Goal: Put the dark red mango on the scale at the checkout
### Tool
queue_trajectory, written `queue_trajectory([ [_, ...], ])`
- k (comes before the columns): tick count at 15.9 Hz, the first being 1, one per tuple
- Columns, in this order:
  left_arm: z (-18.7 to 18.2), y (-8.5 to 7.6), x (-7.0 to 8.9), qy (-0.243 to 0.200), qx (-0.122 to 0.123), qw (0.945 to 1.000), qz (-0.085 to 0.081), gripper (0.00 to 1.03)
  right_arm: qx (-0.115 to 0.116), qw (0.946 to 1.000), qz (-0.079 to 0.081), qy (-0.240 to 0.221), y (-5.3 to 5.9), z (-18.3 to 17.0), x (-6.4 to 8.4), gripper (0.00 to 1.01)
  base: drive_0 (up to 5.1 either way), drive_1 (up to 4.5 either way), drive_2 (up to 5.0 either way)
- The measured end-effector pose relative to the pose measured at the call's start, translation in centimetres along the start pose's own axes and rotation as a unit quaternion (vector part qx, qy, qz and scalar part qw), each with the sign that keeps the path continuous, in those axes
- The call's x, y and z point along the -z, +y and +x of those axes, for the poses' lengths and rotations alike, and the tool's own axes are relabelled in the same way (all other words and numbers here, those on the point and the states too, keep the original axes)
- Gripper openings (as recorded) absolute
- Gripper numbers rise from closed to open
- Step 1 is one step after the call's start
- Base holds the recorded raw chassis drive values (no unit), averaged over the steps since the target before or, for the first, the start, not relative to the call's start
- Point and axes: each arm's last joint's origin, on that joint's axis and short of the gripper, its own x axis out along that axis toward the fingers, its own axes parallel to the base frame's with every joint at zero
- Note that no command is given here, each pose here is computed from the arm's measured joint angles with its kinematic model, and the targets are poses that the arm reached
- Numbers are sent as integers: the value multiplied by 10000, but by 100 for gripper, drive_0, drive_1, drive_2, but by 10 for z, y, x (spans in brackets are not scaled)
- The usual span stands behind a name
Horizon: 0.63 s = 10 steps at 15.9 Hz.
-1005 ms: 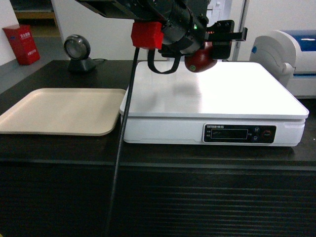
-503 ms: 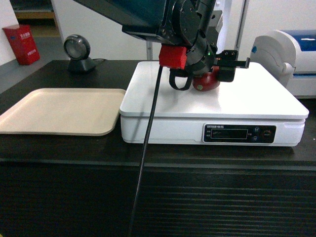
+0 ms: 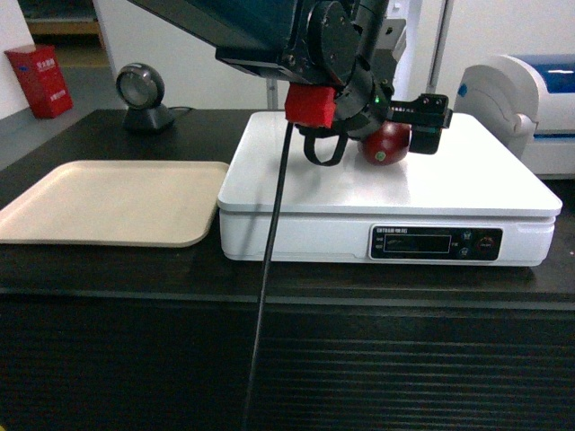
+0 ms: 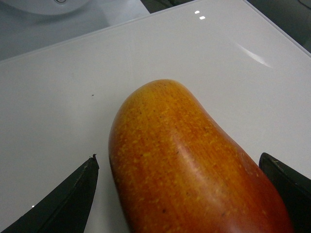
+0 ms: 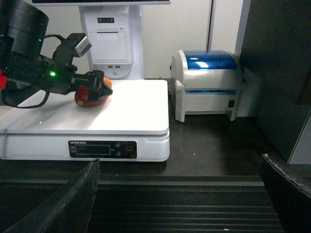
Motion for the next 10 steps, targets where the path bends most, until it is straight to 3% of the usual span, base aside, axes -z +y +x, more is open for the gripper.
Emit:
queue_trajectory([
  [2, -15, 3, -12, -284, 11, 9996, -6, 98, 0, 10000, 0, 0, 0, 0, 0, 98, 0, 0, 0],
  [5, -67, 8, -48, -1169, 21, 9931, -3, 98, 2, 10000, 0, 0, 0, 0, 0, 98, 0, 0, 0],
  [7, -115, 20, -63, -1792, -88, 9837, 128, 98, 4, 10000, 0, 0, 0, 0, 0, 98, 0, 0, 0],
  [9, -169, 50, -69, -2363, -596, 9697, 188, 98, 2, 10000, 0, 2, 0, 0, 0, 98, 0, 0, 0],
  [10, -178, 56, -67, -2450, -713, 9667, 213, 98, 2, 10000, 0, 0, 0, 0, 0, 98, 0, 0, 0],
])
